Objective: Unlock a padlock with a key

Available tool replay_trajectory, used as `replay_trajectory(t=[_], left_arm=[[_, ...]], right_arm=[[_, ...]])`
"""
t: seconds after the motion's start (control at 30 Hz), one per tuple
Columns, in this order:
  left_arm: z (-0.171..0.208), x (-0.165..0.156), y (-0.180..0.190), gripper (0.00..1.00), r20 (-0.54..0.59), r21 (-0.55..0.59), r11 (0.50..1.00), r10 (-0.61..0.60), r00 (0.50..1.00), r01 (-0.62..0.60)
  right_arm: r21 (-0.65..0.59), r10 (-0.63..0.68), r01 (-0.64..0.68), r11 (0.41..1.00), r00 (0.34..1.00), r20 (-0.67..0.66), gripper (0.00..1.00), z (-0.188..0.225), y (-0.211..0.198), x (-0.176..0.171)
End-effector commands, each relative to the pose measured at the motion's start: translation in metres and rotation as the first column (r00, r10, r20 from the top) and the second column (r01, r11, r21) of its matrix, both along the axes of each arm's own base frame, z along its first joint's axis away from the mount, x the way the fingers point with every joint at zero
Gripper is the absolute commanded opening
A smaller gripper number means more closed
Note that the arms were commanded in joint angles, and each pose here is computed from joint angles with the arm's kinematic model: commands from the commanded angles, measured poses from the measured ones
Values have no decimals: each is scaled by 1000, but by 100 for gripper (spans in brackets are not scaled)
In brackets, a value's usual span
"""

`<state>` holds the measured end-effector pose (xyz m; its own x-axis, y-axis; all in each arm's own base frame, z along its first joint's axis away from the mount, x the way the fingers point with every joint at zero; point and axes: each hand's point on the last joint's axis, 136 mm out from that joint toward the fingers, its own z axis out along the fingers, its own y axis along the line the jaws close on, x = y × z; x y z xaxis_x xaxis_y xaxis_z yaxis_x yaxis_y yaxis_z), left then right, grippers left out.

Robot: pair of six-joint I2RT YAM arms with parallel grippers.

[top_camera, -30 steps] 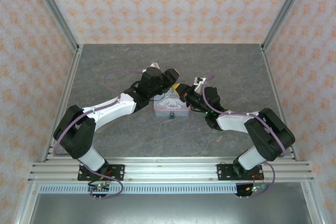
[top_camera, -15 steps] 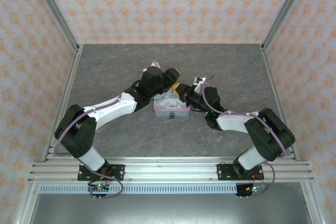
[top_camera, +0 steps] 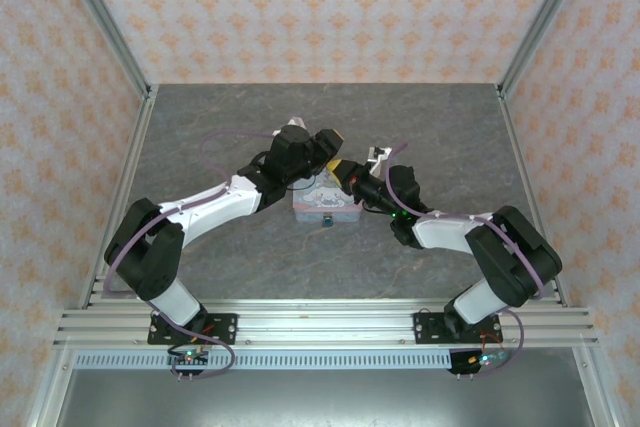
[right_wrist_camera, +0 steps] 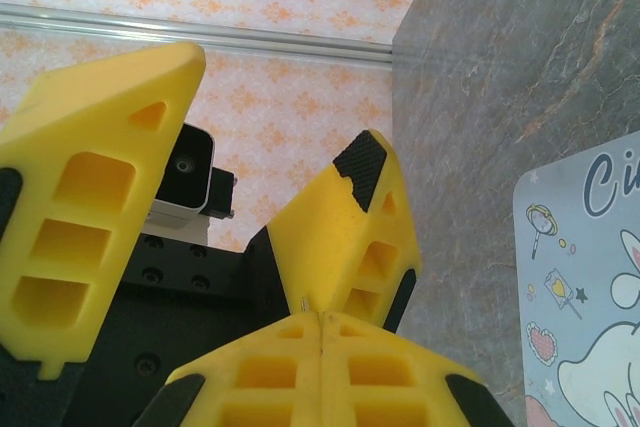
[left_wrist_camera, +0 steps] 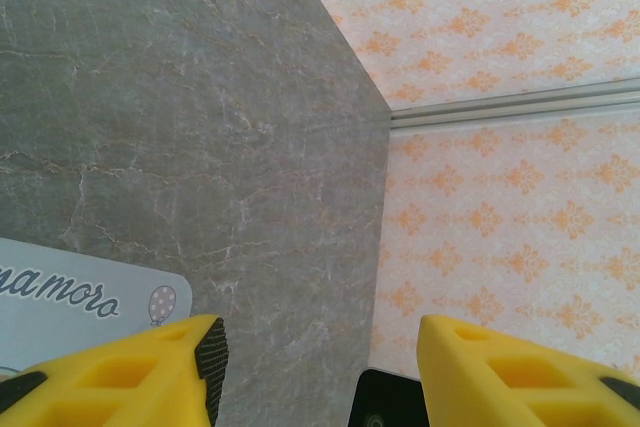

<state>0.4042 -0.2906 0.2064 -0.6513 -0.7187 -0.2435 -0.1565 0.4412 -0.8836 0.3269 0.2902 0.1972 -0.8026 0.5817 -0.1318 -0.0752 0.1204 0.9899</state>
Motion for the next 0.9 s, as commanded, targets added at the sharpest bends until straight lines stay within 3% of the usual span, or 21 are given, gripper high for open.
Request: replay_trajectory(t=[0.0, 0.87], left_arm=[[14, 7, -7, 54, 38, -4, 1000, -10, 999, 10], [13, 12, -11, 55, 41, 28, 999, -20, 999, 19]], right_arm=[[3, 73, -73, 997, 996, 41, 0, 4, 10, -12], [-11, 160, -159, 987, 986, 46, 0, 3, 21, -24]])
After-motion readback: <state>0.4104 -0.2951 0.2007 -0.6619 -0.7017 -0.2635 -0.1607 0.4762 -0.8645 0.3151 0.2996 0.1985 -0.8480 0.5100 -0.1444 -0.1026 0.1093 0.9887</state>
